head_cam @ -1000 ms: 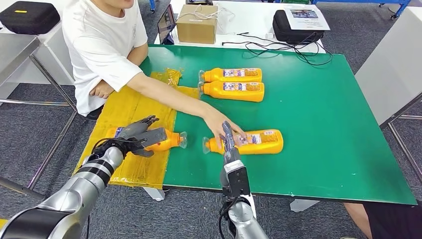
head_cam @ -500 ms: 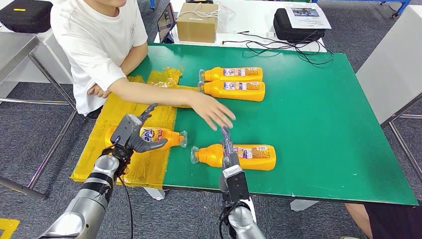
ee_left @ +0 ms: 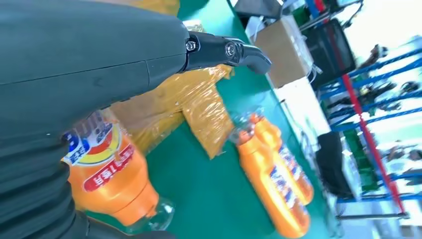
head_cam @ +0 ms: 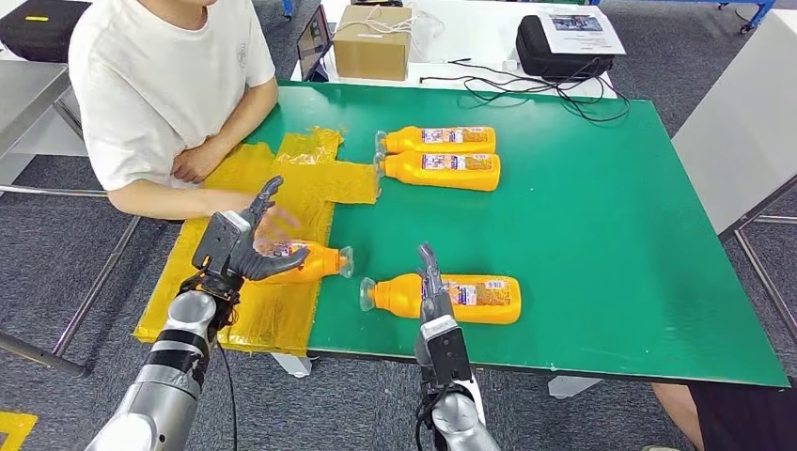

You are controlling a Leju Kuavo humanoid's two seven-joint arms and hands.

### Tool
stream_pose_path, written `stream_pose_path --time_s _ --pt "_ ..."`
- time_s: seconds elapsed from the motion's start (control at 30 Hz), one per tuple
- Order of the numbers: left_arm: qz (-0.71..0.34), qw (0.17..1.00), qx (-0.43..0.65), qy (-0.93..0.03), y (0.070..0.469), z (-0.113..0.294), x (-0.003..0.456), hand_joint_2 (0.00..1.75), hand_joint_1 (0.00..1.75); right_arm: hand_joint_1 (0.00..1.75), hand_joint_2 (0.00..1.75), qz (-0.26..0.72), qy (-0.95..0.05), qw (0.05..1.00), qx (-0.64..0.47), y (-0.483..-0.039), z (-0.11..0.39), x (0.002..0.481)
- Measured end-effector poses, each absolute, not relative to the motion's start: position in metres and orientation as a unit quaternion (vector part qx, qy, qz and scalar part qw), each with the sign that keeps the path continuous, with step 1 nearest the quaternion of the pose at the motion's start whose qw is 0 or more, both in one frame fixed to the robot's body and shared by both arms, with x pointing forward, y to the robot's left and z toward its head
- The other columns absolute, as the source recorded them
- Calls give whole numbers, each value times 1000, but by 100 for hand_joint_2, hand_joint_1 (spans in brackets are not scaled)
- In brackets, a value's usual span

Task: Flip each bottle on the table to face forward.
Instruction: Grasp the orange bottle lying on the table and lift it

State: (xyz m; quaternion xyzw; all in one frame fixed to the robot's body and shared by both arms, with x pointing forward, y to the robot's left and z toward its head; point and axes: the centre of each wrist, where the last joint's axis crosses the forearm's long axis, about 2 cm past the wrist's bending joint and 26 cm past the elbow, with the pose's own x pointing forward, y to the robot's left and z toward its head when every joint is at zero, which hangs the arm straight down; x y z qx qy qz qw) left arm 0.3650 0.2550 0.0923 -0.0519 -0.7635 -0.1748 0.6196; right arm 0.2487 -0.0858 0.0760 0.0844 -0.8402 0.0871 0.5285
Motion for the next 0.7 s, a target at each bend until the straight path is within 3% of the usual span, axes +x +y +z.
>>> stream_pose_path --time_s 0.07,0.13,0.2,0.3,0.5,0.7 --pt "-169 609 -50 -773 254 98 364 175 0 0 0 88 -840 529 84 -86 75 248" --pt "-124 583 -64 -800 253 109 360 175 0 0 87 122 -845 520 45 -90 72 246" --pt "-50 535 -93 -838 252 128 349 175 0 0 175 217 -843 490 -47 -104 67 246" --pt "10 499 -115 -859 249 139 327 175 0 0 175 359 -791 472 -151 -135 60 255" --pt "46 500 -104 -858 237 122 278 175 0 0 175 502 -681 463 -265 -208 62 303" --pt "44 517 -91 -850 229 108 253 175 0 0 175 543 -635 452 -313 -247 78 338"
